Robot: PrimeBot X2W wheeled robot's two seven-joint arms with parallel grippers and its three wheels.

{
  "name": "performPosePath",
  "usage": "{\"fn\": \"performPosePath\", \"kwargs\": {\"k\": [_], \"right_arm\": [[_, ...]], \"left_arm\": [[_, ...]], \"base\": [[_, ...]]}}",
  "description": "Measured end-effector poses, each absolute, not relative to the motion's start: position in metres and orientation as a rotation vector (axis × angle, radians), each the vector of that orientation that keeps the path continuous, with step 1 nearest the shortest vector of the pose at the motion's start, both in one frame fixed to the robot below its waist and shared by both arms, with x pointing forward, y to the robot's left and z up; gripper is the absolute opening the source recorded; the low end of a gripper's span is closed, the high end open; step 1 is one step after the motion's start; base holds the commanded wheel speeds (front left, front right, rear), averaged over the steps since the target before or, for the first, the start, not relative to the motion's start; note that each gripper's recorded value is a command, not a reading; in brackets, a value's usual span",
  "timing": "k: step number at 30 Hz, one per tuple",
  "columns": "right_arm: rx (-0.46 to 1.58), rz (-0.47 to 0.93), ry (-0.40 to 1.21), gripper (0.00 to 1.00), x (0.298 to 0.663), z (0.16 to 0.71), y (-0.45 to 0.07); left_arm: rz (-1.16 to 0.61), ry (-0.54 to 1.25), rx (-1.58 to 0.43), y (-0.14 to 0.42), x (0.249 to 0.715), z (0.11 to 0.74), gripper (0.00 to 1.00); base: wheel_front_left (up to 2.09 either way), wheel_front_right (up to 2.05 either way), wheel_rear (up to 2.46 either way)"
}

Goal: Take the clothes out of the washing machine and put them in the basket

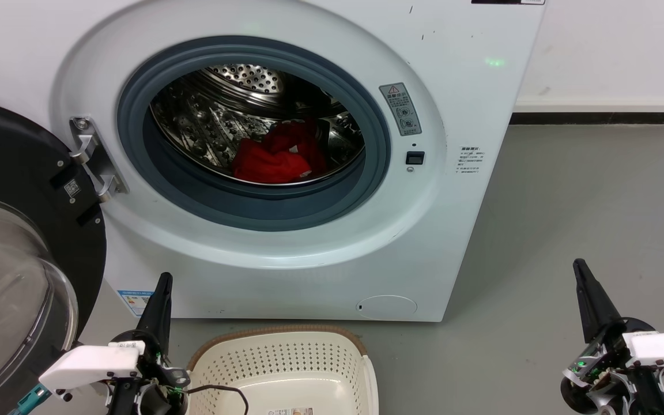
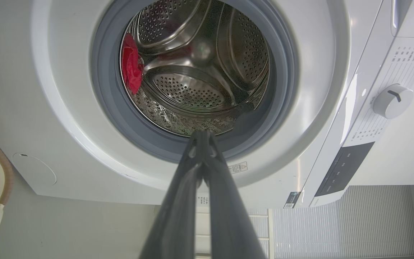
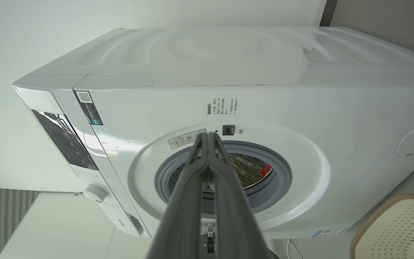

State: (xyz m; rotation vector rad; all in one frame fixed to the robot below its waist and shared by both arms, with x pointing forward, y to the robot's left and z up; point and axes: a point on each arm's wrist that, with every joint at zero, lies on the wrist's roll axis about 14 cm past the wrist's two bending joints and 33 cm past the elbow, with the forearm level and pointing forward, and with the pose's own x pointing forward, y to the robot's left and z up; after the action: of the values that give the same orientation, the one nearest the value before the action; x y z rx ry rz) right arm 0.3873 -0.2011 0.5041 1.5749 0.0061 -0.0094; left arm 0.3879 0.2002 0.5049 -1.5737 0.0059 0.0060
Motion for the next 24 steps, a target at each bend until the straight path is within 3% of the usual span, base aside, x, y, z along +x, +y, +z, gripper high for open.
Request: {"fn": "performPosePath", "kwargs": {"k": [23, 24], "right_arm": [[1.575, -0.009, 0.006, 0.00, 0.3873, 0.5041, -0.2010], [1.575, -0.009, 0.007, 1.00, 0.3873, 0.5040, -0.2010]], "left_arm": [[0.006, 0.006, -1.574, 0.2001, 0.3879, 0.5049, 0.00], [0.006, 0.006, -1.574, 0.2001, 0.3879, 0.5047, 1.00]], "base": [[0.00, 0.00, 0.00], [0.00, 0.00, 0.00]]}}
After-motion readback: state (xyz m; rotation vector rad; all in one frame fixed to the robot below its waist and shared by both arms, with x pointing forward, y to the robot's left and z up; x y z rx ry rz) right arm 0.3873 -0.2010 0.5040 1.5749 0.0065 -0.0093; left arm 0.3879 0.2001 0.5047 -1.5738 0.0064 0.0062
